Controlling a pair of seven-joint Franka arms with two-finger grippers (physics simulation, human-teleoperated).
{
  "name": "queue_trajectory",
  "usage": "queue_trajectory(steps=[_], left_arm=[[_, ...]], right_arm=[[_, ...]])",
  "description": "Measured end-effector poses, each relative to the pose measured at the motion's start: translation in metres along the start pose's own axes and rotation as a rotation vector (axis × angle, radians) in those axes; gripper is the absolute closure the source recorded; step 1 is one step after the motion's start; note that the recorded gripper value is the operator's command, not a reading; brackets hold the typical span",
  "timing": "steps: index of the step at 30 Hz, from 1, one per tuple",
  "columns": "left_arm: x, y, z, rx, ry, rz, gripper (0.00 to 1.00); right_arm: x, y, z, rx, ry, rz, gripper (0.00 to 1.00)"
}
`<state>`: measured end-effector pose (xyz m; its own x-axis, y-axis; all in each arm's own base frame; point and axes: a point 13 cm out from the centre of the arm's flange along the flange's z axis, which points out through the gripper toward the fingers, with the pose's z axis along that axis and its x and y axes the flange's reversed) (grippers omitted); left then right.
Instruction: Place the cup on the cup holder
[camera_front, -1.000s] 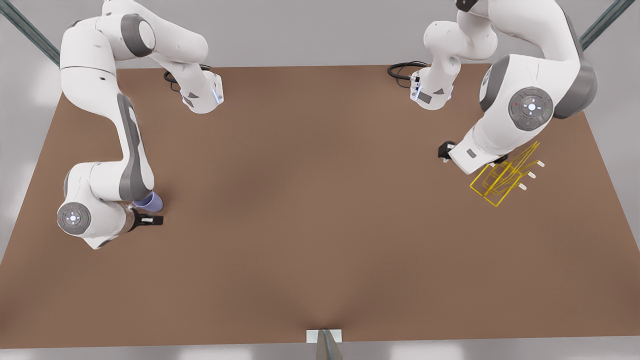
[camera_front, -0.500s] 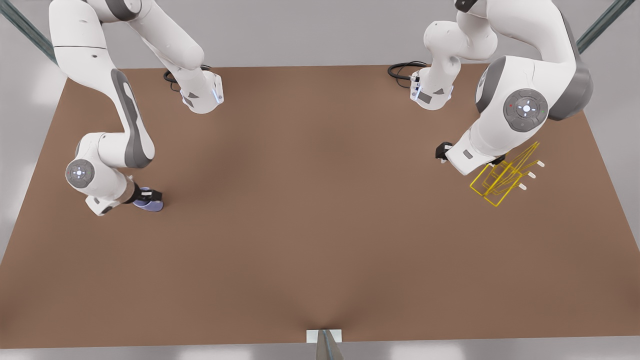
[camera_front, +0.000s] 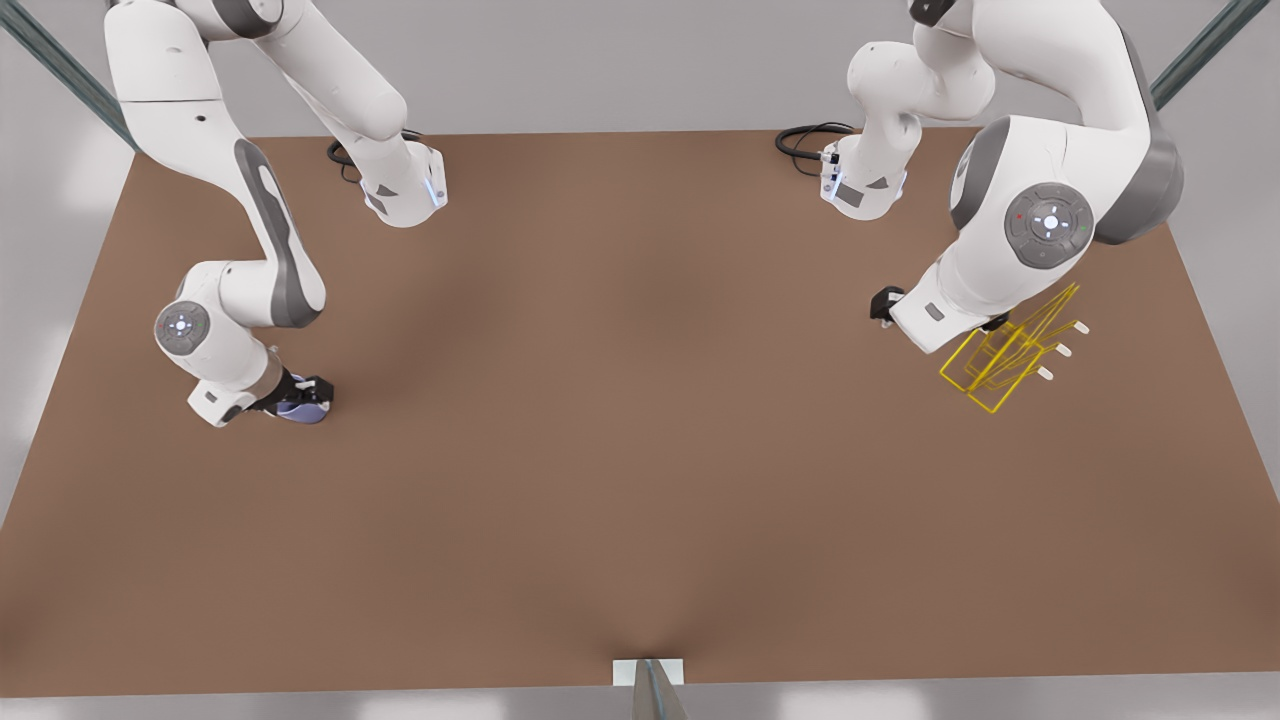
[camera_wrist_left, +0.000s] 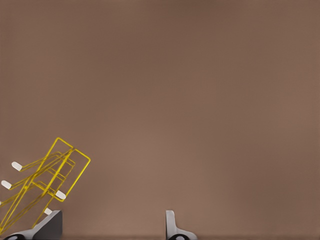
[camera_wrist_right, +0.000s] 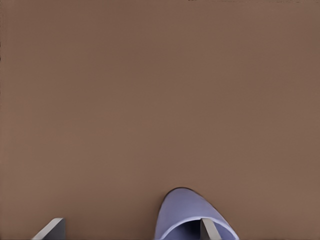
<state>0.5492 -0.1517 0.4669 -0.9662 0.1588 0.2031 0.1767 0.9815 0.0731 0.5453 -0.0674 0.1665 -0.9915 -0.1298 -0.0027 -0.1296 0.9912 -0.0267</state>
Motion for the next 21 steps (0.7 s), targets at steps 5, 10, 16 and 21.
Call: queue_trajectory(steps=[5,10,16,21], left_arm=[[0.000,-0.001,0.000,0.000,0.000,0.002,0.00],[-0.001,-0.002,0.000,-0.001,-0.002,0.002,0.00],[-0.001,-0.008,0.002,-0.004,-0.001,0.012,0.00],[-0.002,-0.008,0.002,-0.004,0.001,0.011,0.00]], right_arm=[[0.022,0.005,-0.002,0.026,0.015,-0.028,0.00],[0.037,0.006,0.004,0.029,0.035,-0.042,0.00],[0.048,-0.003,0.013,0.021,0.054,-0.032,0.00],[0.054,-0.005,0.020,0.011,0.067,-0.030,0.00]])
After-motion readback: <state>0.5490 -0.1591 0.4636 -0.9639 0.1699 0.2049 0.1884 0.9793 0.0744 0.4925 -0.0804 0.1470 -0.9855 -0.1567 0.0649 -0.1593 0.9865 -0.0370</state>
